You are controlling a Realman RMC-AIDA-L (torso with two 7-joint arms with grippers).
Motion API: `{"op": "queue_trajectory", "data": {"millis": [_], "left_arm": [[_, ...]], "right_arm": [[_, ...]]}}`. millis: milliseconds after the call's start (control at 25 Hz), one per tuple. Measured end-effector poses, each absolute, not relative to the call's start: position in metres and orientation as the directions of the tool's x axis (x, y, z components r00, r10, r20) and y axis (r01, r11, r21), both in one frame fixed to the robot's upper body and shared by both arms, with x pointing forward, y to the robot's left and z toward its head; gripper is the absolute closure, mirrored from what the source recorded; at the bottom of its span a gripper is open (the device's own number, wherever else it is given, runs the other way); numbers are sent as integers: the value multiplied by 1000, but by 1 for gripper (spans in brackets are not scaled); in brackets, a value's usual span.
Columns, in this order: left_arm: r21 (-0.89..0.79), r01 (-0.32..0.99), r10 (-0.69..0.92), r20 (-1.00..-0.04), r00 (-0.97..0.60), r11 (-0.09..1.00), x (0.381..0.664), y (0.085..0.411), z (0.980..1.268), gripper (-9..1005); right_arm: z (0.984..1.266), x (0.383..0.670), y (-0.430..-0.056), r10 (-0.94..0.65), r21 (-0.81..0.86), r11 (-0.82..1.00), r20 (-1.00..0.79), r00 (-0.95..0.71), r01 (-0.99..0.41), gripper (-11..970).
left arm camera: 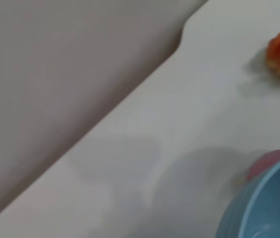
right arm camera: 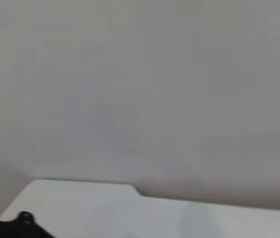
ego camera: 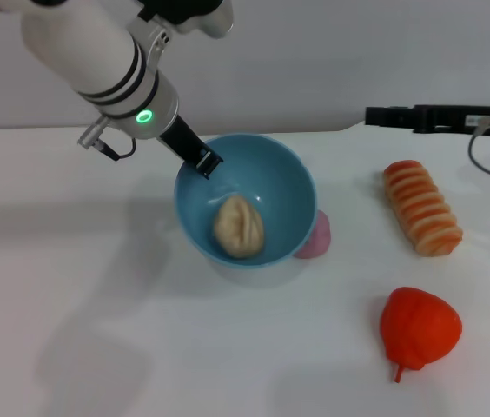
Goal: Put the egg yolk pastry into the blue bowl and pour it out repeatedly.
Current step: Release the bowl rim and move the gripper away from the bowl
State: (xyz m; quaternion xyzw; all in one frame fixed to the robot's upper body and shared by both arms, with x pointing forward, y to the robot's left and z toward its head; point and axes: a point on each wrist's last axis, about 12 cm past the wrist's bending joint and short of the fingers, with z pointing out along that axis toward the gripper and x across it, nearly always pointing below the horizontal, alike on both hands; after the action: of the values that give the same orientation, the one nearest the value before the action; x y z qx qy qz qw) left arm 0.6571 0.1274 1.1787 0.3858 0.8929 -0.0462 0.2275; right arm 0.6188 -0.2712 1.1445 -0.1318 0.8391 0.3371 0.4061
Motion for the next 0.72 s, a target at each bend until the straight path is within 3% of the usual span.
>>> {"op": "queue_trajectory", "data": {"millis": [240,520,720], "left_arm": [[44,682,632,-424,-649,730,655,123,1177,997],[65,616,569,-467,-677,785,654,122,1151,996],[26,581,531,-441,-724,814,651,129,1135,996]], "right_arm": [[1143,619,-282,-9,371,766,-811,-586,-525,468],[1141,620,-282,-54,315,770,-834,-549,-554,469],[1141,620,-281,-61,310,769,-835,-546,-559,468]]}}
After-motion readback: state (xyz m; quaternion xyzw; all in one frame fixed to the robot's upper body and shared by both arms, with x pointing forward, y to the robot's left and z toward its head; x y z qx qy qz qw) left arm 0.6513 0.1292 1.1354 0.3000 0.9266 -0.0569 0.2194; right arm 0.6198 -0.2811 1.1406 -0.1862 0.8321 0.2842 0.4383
